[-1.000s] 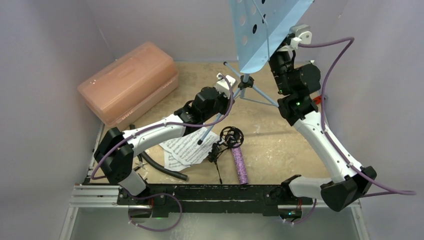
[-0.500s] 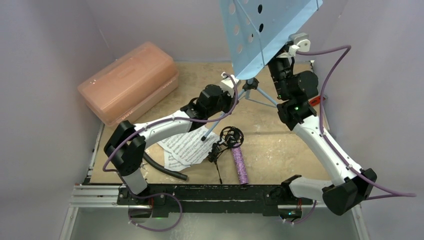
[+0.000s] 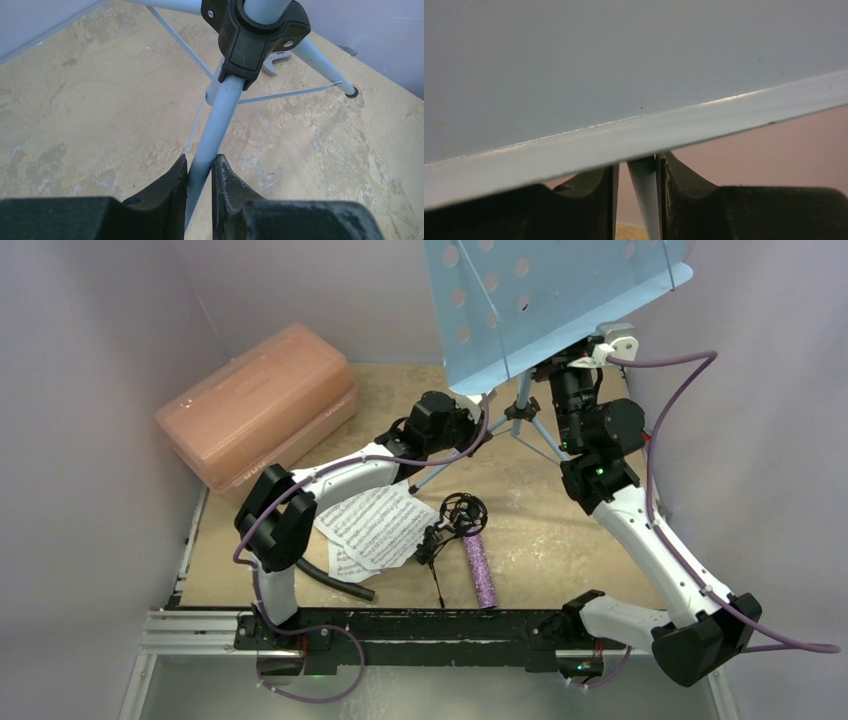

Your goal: Set up the instrument practice props

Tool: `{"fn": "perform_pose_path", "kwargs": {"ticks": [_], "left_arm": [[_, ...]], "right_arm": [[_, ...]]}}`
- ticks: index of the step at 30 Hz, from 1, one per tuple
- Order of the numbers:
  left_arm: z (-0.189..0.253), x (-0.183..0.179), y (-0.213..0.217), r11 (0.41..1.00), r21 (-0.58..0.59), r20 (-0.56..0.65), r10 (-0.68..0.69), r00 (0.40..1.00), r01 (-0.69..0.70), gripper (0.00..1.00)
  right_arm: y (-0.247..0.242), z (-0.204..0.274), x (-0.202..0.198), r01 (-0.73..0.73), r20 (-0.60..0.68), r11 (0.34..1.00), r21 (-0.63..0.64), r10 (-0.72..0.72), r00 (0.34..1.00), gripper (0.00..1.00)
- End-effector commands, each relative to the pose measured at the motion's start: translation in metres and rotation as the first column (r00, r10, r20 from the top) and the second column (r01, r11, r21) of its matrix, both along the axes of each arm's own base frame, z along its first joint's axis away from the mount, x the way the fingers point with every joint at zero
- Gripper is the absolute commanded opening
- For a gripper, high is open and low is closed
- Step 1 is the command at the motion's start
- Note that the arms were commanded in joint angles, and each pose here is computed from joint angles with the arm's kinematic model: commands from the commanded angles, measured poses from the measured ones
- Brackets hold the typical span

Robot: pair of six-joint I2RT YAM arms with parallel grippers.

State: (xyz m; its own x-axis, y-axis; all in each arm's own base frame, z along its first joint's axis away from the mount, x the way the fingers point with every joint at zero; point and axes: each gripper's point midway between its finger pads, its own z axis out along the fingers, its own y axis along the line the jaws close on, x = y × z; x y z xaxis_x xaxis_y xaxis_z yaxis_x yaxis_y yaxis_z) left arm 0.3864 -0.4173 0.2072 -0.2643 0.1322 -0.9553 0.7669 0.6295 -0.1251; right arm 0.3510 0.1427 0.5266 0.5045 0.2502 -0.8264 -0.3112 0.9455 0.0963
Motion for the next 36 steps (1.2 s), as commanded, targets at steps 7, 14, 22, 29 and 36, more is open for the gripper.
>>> {"fn": "perform_pose_path", "kwargs": {"ticks": [7, 14, 22, 29, 36], "left_arm": [[0.089, 0.066, -0.001, 0.977, -0.2, 0.182, 0.113, 0.977, -0.076, 0.0], [0.08, 0.083, 0.0, 0.985, -0.159, 0.187, 0.103, 0.977, -0.073, 0.0], [0.066, 0.081, 0.001, 0.993, -0.102, 0.201, 0.074, 0.977, -0.055, 0.0], [0.065, 0.075, -0.006, 0.995, -0.098, 0.214, 0.016, 0.977, 0.005, 0.0], [0.058, 0.069, -0.008, 0.997, -0.067, 0.219, -0.027, 0.975, 0.043, 0.0]], "right_arm": [[-0.033, 0.039, -0.041, 0.024, 0.126, 0.983, 0.18, -0.047, 0.991, 0.0], [-0.035, 0.006, -0.026, 0.06, 0.037, 0.978, 0.201, -0.069, 0.997, 0.0], [-0.042, -0.029, -0.016, 0.122, -0.069, 0.971, 0.205, -0.11, 0.992, 0.0], [-0.048, -0.056, -0.009, 0.176, -0.163, 0.964, 0.2, -0.144, 0.976, 0.19], [-0.048, -0.076, -0.01, 0.184, -0.214, 0.966, 0.181, -0.144, 0.966, 0.34]]}}
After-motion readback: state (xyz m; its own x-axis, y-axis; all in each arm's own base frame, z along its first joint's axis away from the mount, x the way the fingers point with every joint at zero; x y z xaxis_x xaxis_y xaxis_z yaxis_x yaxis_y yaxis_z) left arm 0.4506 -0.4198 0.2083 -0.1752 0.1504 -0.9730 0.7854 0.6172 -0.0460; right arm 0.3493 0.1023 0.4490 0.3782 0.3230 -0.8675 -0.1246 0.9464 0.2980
